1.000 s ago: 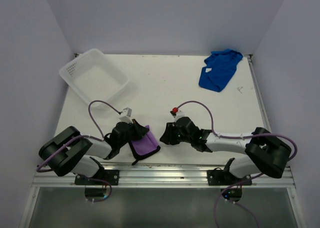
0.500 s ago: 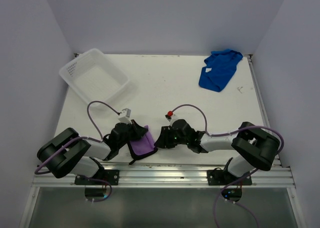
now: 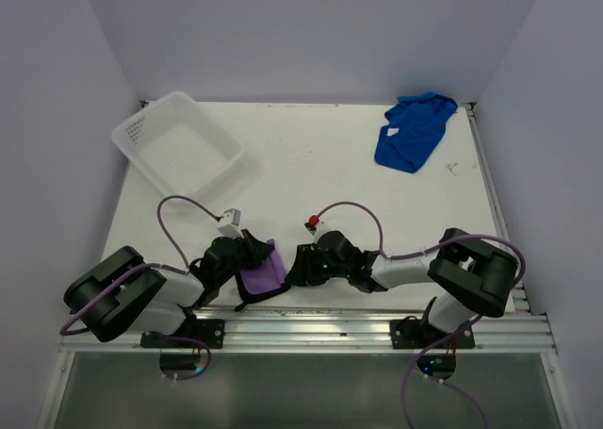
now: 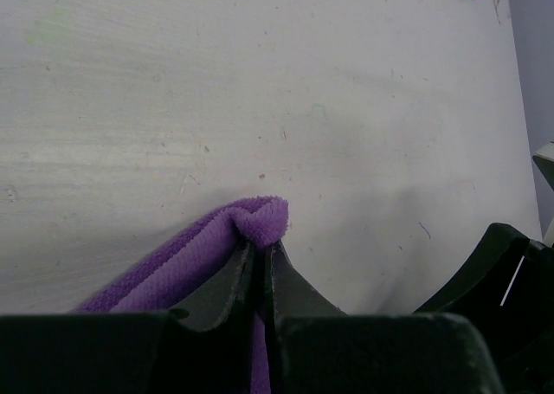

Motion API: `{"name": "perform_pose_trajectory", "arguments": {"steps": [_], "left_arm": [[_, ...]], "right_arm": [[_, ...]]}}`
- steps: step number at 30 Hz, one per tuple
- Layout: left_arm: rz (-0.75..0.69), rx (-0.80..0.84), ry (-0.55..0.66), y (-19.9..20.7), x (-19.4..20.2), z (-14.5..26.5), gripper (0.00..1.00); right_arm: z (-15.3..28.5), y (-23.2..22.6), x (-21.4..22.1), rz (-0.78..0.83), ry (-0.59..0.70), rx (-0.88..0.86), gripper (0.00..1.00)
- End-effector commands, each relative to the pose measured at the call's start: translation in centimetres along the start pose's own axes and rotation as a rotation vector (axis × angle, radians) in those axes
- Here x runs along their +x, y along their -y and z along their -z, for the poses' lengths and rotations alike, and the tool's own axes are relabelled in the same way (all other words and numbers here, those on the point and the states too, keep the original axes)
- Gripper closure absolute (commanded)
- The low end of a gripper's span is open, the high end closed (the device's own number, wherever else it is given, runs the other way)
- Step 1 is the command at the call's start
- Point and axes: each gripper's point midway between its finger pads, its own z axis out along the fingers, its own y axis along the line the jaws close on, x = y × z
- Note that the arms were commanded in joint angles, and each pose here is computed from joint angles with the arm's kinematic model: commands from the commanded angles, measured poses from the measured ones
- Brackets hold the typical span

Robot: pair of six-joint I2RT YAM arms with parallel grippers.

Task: Roll the towels
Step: Roll the towel

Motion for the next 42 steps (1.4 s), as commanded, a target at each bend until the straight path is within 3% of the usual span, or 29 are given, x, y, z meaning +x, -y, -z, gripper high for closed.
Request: {"name": "perform_pose_trajectory", "arguments": {"steps": [1,16,42], "left_arm": [[0.000,-0.020,0.081,-0.5,-1.5,0.1,1.00],[-0.003,-0.057,0.173,-1.0,-2.3,1.0,1.00],[0.060,-0.214,0.171,-6.2,0.3,3.5,1.00]], "right_arm": [[-0.4,-0.6,-0.4,-0.011,0.010,0.000,0.54],[-1.6,-2.3,0.4,-0.007,0.004,0.018,0.56],[-3.6,-4.4,-0.8,-0.142,0.091,-0.056,0.56]]}}
